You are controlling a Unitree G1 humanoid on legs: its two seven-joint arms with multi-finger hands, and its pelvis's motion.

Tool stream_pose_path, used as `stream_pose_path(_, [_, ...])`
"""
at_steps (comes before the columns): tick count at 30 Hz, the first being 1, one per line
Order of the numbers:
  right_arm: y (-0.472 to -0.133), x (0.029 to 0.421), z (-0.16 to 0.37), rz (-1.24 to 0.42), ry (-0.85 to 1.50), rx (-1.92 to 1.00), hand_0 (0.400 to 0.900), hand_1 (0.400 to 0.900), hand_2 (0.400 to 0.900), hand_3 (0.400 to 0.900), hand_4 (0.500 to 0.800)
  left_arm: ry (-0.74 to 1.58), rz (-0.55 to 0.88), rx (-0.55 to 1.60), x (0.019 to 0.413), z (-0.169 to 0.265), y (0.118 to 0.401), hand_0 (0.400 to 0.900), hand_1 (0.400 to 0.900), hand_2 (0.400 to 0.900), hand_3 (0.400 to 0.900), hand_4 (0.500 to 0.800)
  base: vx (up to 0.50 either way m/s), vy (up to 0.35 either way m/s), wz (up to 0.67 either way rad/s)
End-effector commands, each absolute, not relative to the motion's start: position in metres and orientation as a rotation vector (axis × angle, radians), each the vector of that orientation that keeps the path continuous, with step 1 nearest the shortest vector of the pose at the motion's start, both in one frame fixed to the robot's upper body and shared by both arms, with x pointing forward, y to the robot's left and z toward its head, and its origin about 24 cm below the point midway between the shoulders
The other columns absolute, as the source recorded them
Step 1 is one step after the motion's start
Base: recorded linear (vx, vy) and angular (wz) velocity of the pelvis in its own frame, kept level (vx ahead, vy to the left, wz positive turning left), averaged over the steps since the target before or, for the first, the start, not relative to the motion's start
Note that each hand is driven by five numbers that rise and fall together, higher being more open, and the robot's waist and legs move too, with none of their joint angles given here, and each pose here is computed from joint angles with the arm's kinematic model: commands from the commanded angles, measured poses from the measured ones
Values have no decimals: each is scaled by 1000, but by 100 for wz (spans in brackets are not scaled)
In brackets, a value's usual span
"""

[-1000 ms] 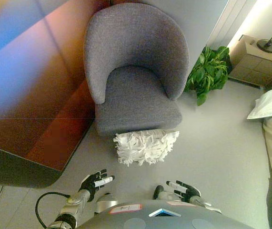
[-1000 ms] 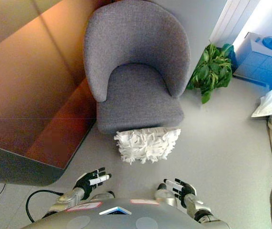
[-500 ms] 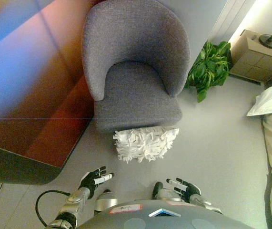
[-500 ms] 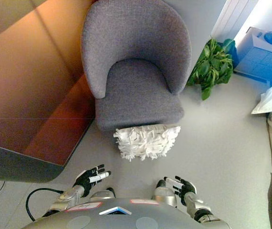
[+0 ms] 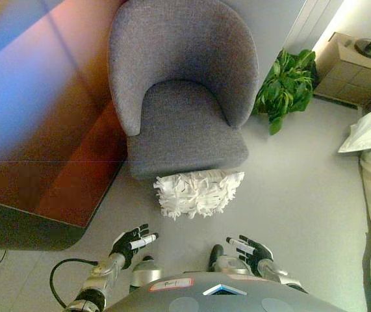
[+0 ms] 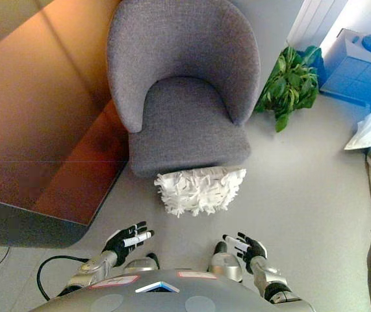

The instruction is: Pick up the pillow and put it on the sofa.

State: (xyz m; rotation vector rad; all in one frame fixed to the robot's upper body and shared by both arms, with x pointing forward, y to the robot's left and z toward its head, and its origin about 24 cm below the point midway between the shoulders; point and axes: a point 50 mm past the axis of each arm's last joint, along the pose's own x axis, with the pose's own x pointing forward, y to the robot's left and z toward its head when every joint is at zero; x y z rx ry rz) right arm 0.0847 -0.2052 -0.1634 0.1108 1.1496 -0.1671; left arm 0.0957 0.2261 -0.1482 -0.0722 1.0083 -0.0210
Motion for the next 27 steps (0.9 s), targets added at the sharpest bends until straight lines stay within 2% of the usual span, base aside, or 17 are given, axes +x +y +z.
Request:
stream_pose_path(1, [-226, 123, -147, -133, 1023, 38, 900, 900, 900, 900, 800, 841, 22, -189, 132, -133, 223, 900, 900, 900, 900, 800, -5, -136, -8])
stream_pose_path(5, [-232, 131, -141, -127, 985, 47, 900, 900, 900, 900, 800, 807, 115, -293, 129, -133, 228, 900, 900, 900, 900, 800, 30, -123, -10])
stream_pose_path(11, [-236, 132, -137, -130, 954, 48, 900, 900, 900, 900, 800, 821, 152, -354, 113, -135, 229, 900, 900, 900, 900, 800, 145, 16, -18])
stream_pose_path(17, [-233, 128, -134, -127, 932, 76, 900, 900, 900, 900, 800, 876, 160, -337, 101, -143, 224, 900, 900, 900, 900, 800, 317, 148, -26])
stream_pose_path(22, [-223, 126, -133, -53, 915, 94, 900, 900, 900, 900, 800, 907, 160, -302, 92, -146, 221, 900, 900, 900, 900, 800, 390, 140, -22])
stream_pose_path(27, [-214, 125, -132, 21, 925, 74, 900, 900, 900, 900, 800, 899, 185, -234, 94, -143, 238, 900, 900, 900, 900, 800, 428, 129, -12])
